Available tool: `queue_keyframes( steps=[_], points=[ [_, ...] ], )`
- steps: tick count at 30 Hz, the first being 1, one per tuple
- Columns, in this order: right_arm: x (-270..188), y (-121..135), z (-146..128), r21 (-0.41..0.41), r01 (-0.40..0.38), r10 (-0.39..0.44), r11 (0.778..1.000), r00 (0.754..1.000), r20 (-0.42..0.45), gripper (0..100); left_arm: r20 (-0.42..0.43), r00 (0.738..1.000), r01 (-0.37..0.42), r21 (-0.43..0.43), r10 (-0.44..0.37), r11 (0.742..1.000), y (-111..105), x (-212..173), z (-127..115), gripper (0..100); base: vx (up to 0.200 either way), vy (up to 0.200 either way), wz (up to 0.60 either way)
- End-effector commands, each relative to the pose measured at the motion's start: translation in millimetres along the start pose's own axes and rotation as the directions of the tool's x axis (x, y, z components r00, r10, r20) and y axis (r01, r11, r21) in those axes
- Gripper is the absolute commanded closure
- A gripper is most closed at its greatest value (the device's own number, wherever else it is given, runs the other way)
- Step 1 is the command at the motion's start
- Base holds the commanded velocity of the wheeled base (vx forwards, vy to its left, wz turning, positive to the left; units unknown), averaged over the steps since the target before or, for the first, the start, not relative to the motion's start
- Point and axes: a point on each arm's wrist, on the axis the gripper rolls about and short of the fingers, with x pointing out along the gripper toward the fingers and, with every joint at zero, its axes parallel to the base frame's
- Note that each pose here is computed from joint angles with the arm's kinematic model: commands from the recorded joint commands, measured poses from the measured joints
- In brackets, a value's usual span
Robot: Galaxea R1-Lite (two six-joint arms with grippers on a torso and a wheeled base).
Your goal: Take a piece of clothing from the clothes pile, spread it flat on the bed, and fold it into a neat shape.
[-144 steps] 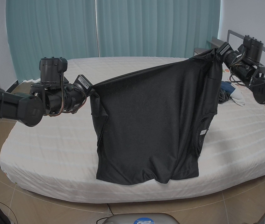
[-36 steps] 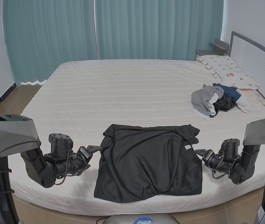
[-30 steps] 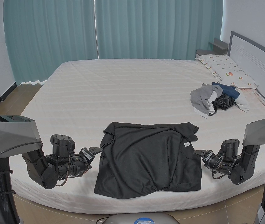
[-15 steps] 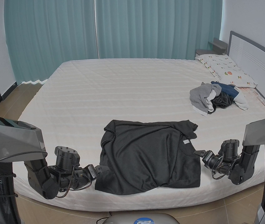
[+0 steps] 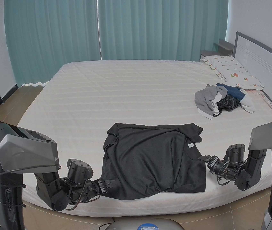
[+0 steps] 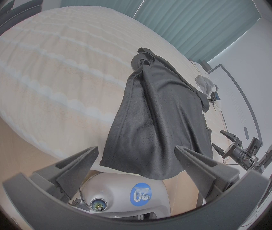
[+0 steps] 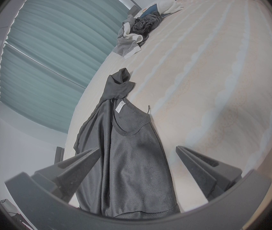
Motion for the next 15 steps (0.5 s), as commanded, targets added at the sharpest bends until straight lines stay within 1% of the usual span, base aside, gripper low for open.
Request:
queue_keyframes(
  steps=[1,4,5,6,12,15],
  points=[
    [0,0,0,-0.001,0.001,-0.001,1.000,1.000,0.004,0,-0.007,1.000,0.006,0.019,-0.006,1.000,-5,7,-3,0,0.000,0.000,0.00],
    [0,0,0,-0.001,0.010,-0.010,1.000,1.000,0.015,0,0.003,1.000,-0.022,0.039,0.022,0.999,-6,12,-6,0,0.000,0.000,0.00],
    [0,0,1,-0.002,0.019,-0.019,1.000,0.999,0.026,0,0.018,0.999,-0.047,0.053,0.046,0.997,-6,13,-6,0,0.000,0.000,0.00],
    [0,0,1,-0.002,0.021,-0.021,1.000,0.999,0.033,0,0.017,0.998,-0.054,0.060,0.053,0.997,-5,13,-7,0,0.000,0.000,0.00],
    [-2,2,3,-0.007,0.003,-0.003,1.000,0.998,0.057,0,0.025,0.998,-0.060,0.067,0.059,0.996,-5,16,-7,0,0.000,0.000,0.00],
    [-3,1,-2,-0.012,0.011,-0.011,1.000,0.999,0.042,0,0.024,0.998,-0.063,0.089,0.061,0.994,-6,20,-9,0,0.000,0.000,0.00]
  ],
)
